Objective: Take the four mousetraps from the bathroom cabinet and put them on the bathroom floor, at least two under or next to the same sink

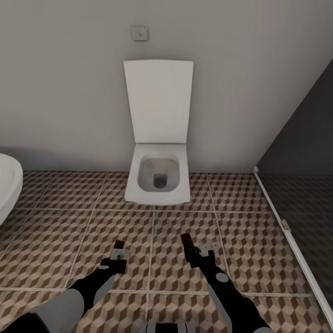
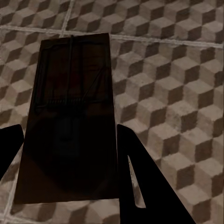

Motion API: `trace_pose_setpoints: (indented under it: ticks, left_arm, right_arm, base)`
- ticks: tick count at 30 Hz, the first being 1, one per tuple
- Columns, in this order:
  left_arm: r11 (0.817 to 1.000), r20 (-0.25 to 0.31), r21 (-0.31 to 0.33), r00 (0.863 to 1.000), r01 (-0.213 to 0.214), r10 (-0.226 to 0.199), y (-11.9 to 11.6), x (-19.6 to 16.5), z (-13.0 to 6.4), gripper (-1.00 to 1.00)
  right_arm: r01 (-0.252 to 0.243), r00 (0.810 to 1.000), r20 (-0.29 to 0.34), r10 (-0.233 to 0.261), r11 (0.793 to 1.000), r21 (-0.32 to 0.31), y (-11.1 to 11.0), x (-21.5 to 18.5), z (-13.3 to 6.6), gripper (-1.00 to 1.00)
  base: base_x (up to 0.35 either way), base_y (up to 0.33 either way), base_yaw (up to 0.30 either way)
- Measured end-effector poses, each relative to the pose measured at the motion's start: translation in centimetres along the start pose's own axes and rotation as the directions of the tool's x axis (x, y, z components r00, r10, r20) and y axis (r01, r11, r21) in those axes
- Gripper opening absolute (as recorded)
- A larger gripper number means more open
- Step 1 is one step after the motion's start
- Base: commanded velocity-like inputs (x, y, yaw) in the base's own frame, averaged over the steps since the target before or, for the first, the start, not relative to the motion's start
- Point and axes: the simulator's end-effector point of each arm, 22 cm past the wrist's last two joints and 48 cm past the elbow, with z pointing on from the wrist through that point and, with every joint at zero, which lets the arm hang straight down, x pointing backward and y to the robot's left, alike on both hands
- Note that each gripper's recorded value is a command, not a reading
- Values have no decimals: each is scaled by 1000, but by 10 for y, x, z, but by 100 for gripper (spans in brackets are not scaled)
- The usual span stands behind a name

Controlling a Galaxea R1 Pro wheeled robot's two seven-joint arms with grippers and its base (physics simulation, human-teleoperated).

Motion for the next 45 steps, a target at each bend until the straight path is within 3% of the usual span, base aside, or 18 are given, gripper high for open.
trace_pose_setpoints:
  ticks: [23, 45]
  left_arm:
    - [1000, -2, 0, 1000, 1, -1, -1, 1, 0, -100]
    - [1000, -17, 5, 1000, 1, -1, -8, 36, 44, -100]
  right_arm:
    - [0, 1000, 0, 0, 1000, 5, -1, 0, 0, -100]
    - [-1, 1000, -15, 1, 1000, 6, -5, 47, 31, -100]
  base:
    - [47, 30, 0]
    - [0, 0, 0]
